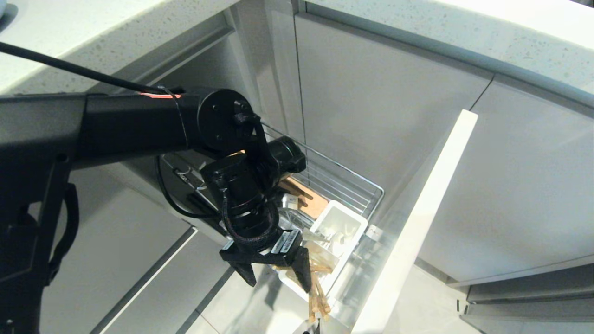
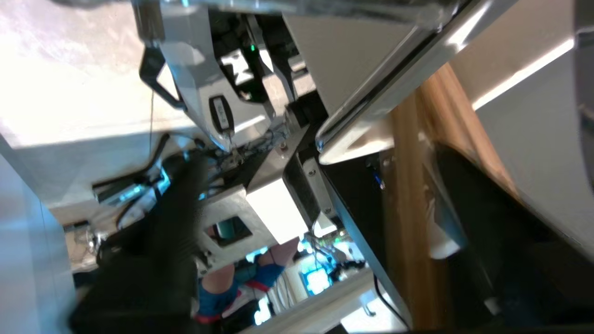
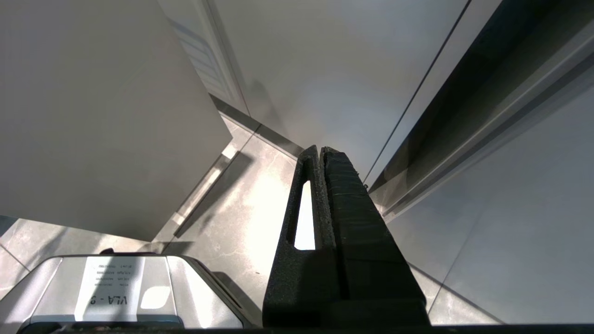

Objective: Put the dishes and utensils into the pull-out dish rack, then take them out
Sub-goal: Take the chopsticks out of the cupboard

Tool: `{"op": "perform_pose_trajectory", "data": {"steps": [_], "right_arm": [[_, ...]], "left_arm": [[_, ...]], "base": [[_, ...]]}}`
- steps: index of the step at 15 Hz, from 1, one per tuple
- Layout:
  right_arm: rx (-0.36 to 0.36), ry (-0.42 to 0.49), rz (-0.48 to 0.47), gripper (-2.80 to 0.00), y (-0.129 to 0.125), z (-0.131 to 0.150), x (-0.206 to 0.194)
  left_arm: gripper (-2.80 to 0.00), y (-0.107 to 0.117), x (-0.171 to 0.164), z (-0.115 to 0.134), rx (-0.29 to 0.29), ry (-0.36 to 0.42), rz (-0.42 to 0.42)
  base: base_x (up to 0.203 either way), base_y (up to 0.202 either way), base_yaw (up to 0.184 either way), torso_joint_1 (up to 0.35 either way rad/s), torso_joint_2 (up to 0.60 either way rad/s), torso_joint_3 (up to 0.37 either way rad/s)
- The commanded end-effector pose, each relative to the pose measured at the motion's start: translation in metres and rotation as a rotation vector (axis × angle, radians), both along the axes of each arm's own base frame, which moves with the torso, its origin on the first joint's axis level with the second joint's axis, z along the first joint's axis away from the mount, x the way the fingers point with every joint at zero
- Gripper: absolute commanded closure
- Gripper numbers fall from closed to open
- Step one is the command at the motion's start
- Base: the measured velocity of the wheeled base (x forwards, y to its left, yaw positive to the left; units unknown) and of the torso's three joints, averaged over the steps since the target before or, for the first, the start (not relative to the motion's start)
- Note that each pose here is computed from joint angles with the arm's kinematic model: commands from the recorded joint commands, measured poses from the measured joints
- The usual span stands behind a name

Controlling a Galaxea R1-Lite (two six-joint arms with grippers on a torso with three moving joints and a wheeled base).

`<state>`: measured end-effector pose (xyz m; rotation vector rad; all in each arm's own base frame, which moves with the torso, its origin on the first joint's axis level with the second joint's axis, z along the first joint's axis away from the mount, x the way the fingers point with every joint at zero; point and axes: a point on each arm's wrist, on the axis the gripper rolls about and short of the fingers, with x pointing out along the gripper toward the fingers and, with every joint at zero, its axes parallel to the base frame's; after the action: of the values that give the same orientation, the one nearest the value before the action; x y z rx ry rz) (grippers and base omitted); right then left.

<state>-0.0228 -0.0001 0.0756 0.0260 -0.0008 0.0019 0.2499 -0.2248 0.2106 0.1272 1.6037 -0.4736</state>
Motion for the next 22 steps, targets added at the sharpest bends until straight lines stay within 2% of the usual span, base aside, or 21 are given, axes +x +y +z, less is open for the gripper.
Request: {"op": "perform_pose_trajectory", "data": {"steps": [1, 11, 14, 22], "right_arm": [[0.0, 0.001, 0.0, 0.0, 0.0, 0.0, 0.0], [0.0, 0.002, 0.0, 0.0, 0.0, 0.0, 0.0], [0.0, 0.002, 0.0, 0.0, 0.0, 0.0, 0.0], [0.0, 0.001, 0.0, 0.0, 0.0, 0.0, 0.0]], "left_arm": [[0.0, 0.001, -0.001, 0.001, 0.001, 0.004, 0.002], [0.0, -0.001, -0.005, 0.004, -0.006, 0.006, -0.011], [0.0, 0.0, -0.007, 0.007, -0.033, 0.011, -0.013], [0.0, 0.004, -0.029, 0.028, -0.058, -0.005, -0.049]], "base": [[0.0, 0.0, 0.0, 0.0, 0.0, 0.0], [0.0, 0.0, 0.0, 0.0, 0.0, 0.0], [0.0, 0.0, 0.0, 0.0, 0.0, 0.0], [0.0, 0.0, 0.0, 0.0, 0.0, 0.0]]}}
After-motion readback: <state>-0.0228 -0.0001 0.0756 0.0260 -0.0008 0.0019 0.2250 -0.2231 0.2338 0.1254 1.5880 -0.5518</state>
